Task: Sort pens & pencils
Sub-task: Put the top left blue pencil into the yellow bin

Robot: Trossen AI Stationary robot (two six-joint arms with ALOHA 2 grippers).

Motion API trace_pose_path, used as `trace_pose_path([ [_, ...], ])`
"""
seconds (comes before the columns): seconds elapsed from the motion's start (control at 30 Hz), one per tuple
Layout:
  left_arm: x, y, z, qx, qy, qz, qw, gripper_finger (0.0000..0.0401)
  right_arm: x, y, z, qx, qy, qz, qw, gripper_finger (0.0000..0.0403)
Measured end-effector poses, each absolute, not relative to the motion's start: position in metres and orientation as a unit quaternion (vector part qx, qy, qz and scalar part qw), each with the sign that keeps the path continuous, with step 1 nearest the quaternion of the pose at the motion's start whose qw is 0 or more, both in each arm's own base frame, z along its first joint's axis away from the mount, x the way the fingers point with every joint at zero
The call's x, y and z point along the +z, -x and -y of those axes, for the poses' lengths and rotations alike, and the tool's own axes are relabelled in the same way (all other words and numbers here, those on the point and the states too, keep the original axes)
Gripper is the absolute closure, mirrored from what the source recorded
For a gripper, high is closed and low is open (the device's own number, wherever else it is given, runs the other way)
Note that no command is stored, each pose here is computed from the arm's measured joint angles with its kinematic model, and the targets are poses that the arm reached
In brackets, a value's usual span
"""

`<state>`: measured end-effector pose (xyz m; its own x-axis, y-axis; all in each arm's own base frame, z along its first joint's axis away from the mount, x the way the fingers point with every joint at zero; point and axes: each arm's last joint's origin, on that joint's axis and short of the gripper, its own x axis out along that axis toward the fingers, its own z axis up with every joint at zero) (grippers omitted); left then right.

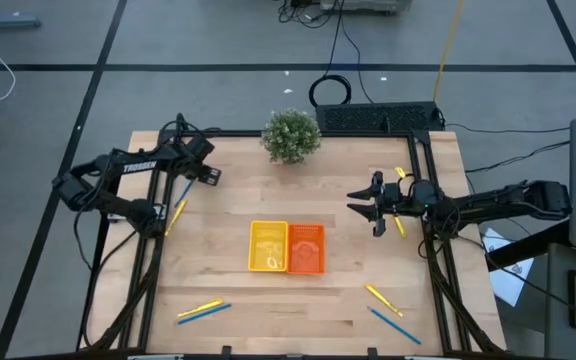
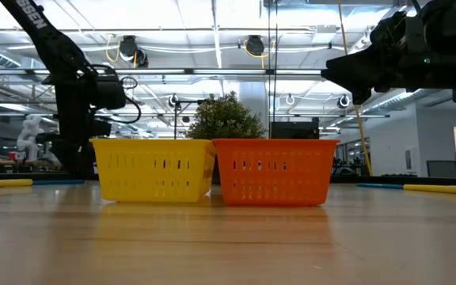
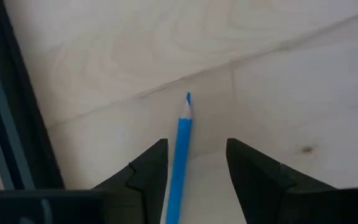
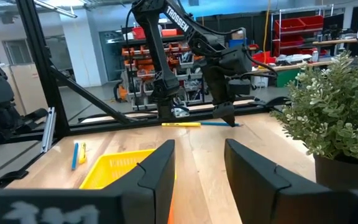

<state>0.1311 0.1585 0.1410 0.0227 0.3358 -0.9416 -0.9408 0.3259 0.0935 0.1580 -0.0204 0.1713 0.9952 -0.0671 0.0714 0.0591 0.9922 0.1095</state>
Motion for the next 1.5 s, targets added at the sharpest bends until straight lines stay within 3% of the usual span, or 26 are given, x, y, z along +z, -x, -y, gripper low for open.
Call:
trace_pose_path([
  [0.43,0.128,-0.14,-0.153,0.48,0.283,-0.537,0.633,0.0233,0.171,-0.158,0.02,-0.031,-0.055,0.037,0.997,0.0275],
  [0.83,0.127,-0.145,-0.148,0.388,0.353,-0.533,0.664,0.0233,0.17,-0.158,0.02,-0.032,-0.056,0.031,0.997,0.0275],
  [1.13,0.127,-0.148,-0.145,0.366,0.329,-0.549,0.676,0.0234,0.17,-0.158,0.02,-0.032,-0.056,0.03,0.997,0.0275],
  [1.23,0.126,-0.149,-0.146,0.362,0.319,-0.547,0.684,0.0251,0.17,-0.158,0.02,-0.032,-0.056,0.03,0.997,0.0275],
  [1.5,0.126,-0.156,-0.142,0.323,0.266,-0.563,0.713,0.0349,0.169,-0.158,0.02,-0.032,-0.057,0.023,0.998,0.0275],
])
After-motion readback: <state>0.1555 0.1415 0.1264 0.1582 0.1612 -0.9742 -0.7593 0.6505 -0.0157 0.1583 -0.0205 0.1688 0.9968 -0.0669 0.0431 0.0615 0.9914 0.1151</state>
